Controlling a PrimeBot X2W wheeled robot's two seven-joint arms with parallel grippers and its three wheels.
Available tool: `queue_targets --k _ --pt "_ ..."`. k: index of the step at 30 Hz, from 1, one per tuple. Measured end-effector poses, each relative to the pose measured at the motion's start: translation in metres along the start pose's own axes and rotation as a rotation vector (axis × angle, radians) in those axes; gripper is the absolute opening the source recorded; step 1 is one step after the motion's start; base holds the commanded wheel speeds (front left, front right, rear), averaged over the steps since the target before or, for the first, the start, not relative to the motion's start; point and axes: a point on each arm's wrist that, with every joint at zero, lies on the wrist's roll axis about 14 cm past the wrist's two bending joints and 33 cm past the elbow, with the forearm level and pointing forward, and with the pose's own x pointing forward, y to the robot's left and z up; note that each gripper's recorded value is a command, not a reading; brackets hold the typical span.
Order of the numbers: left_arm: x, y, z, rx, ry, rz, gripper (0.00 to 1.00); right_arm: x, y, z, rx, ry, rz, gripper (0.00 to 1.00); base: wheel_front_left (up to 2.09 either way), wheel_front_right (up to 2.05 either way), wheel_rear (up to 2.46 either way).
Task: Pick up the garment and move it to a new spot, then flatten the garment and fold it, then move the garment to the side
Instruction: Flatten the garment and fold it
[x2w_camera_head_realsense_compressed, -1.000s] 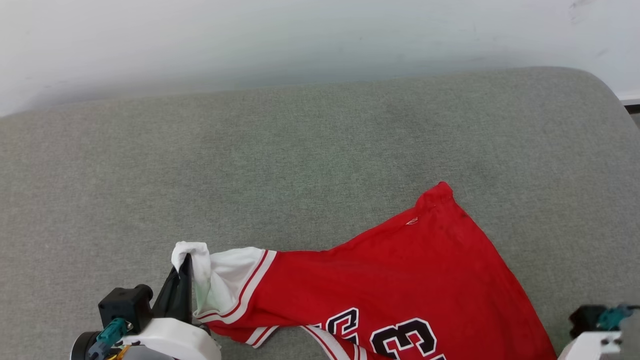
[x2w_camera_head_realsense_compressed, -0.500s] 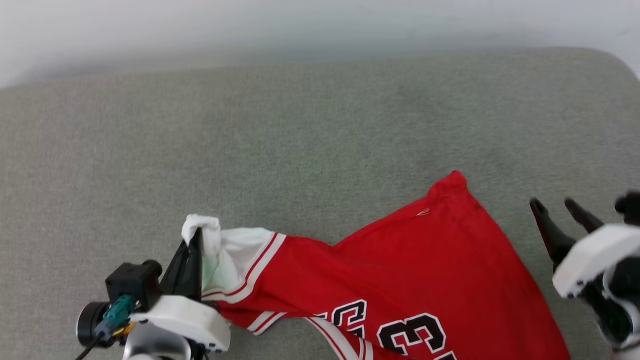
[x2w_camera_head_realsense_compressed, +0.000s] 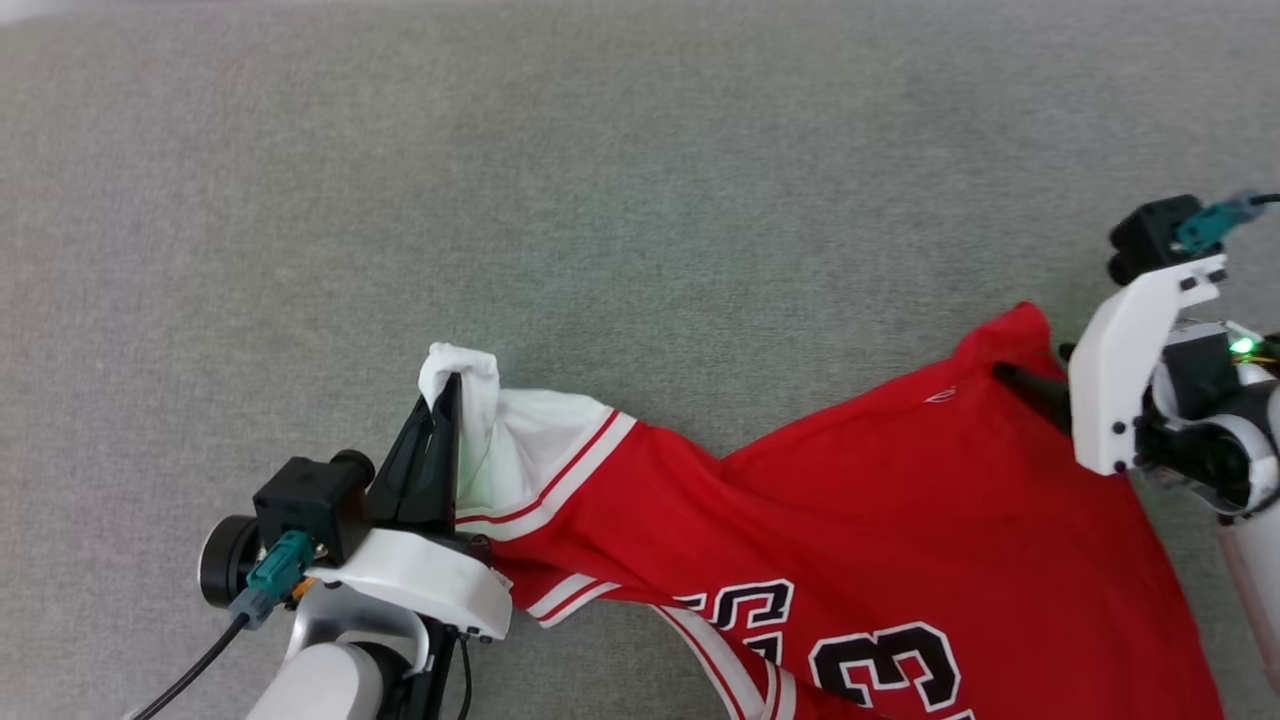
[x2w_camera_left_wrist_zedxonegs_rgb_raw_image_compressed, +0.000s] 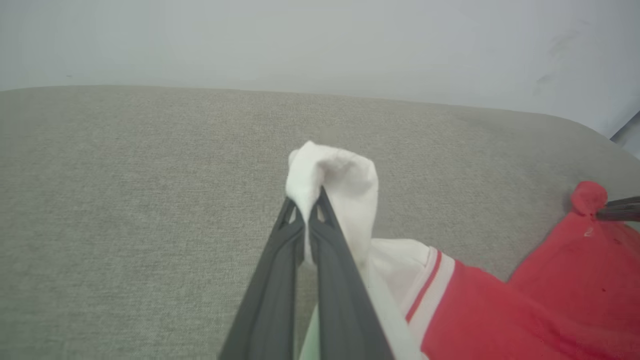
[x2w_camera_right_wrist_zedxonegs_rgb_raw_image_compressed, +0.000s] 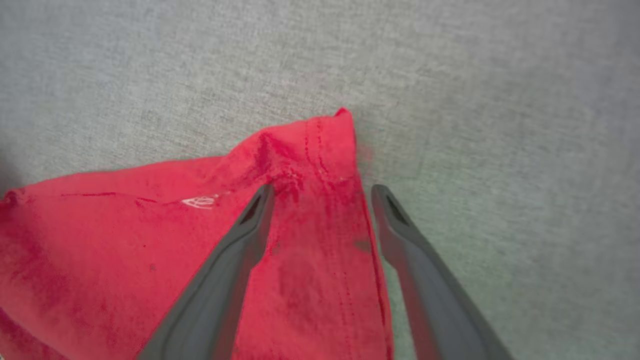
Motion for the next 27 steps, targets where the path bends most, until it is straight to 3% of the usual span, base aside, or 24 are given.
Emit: queue_targets --k 8,9,10,19,27 --pt "-0.001 0.010 -0.011 -0.012 0.021 0.031 0.00 0.030 0.012 -0.017 -0.012 0.134 0.056 1.00 0.00 0.00 0.00" --pt "-0.001 0.012 -0.012 -0.012 0.023 0.036 0.00 0.032 0.012 -0.017 -0.010 0.144 0.060 0.38 0.00 0.00 0.00" --pt "-0.002 0.013 -0.013 -0.014 0.024 0.040 0.00 0.033 0.012 -0.017 -0.008 0.151 0.062 0.00 0.00 0.00 0.00" --pt "-0.008 0.012 -0.001 -0.012 -0.005 0.035 0.00 0.015 0.020 -0.013 -0.024 0.117 0.071 0.00 0.00 0.00 0.00" --pt "0.001 0.007 0.059 0.016 -0.144 -0.023 0.00 -0.041 0.003 0.044 -0.073 -0.176 -0.031 0.00 0.00 0.00 0.00"
